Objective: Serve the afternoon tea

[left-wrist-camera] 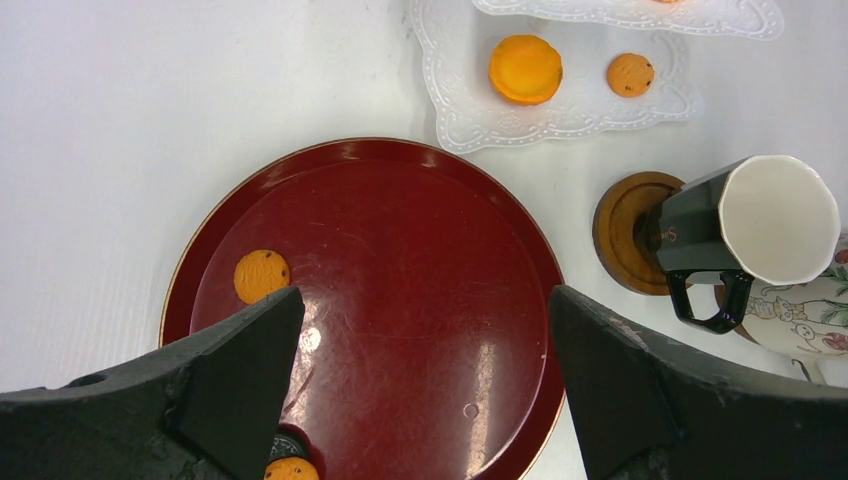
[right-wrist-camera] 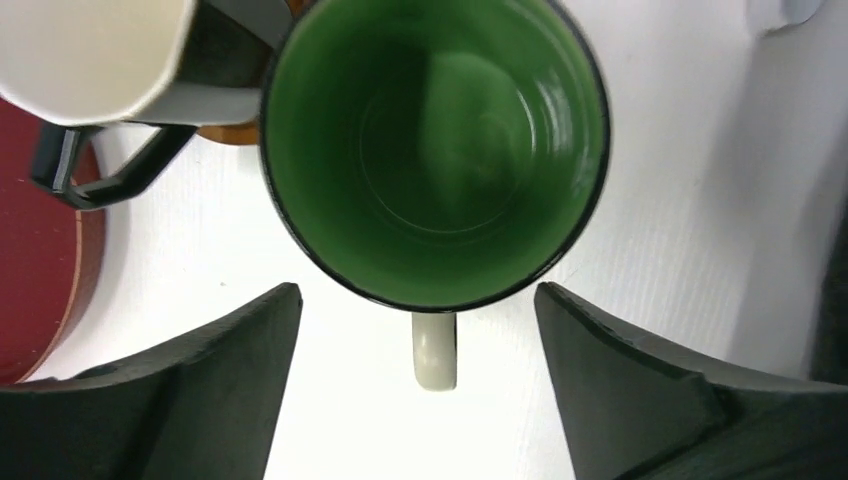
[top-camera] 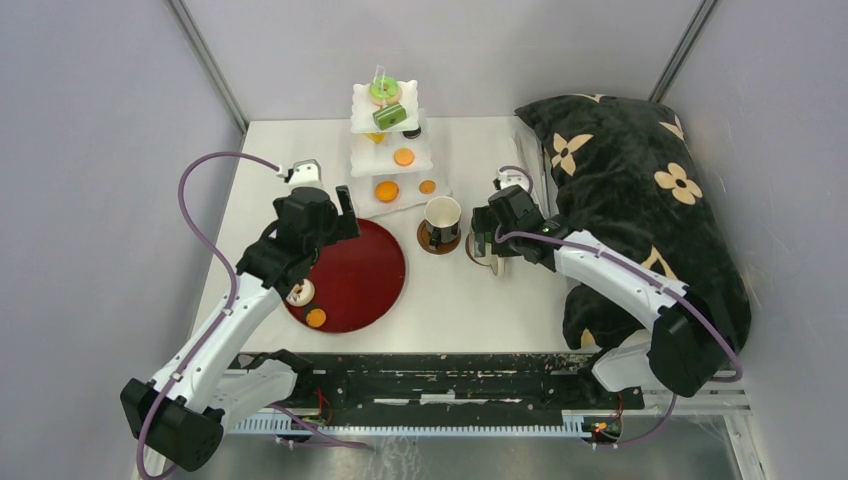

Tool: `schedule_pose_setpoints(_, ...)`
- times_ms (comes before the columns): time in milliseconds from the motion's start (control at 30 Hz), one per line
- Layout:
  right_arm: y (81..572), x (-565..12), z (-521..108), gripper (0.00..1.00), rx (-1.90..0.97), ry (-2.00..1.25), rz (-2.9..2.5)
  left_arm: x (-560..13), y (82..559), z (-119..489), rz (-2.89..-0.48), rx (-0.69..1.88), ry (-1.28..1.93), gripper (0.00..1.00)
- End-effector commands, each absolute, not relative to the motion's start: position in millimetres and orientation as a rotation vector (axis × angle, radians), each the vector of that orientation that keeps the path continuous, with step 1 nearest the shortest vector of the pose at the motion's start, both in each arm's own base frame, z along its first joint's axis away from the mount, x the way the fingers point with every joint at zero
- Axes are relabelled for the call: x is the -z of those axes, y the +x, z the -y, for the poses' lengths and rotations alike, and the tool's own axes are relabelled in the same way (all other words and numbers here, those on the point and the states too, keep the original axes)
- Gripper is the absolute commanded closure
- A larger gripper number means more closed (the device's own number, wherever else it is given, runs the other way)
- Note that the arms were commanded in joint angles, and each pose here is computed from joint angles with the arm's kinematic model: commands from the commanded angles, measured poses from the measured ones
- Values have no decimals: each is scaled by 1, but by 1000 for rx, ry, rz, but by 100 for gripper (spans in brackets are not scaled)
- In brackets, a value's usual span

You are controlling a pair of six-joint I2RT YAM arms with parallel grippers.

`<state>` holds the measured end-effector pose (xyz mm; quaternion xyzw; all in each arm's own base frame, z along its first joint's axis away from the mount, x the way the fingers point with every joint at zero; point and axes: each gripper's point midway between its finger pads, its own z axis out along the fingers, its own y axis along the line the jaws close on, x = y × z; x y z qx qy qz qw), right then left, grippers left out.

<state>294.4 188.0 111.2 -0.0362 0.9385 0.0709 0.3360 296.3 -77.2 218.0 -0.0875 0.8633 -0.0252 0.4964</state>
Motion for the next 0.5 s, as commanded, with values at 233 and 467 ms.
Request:
schedule_pose_setpoints(233,325,-297,-150,0,-1,-26,-2130,-289,305,90,-1972,226,-321,1)
schedule_pose_setpoints(467,326,-373,-112,0,141,59,-1949,-322,299,88,-1907,256,-302,1)
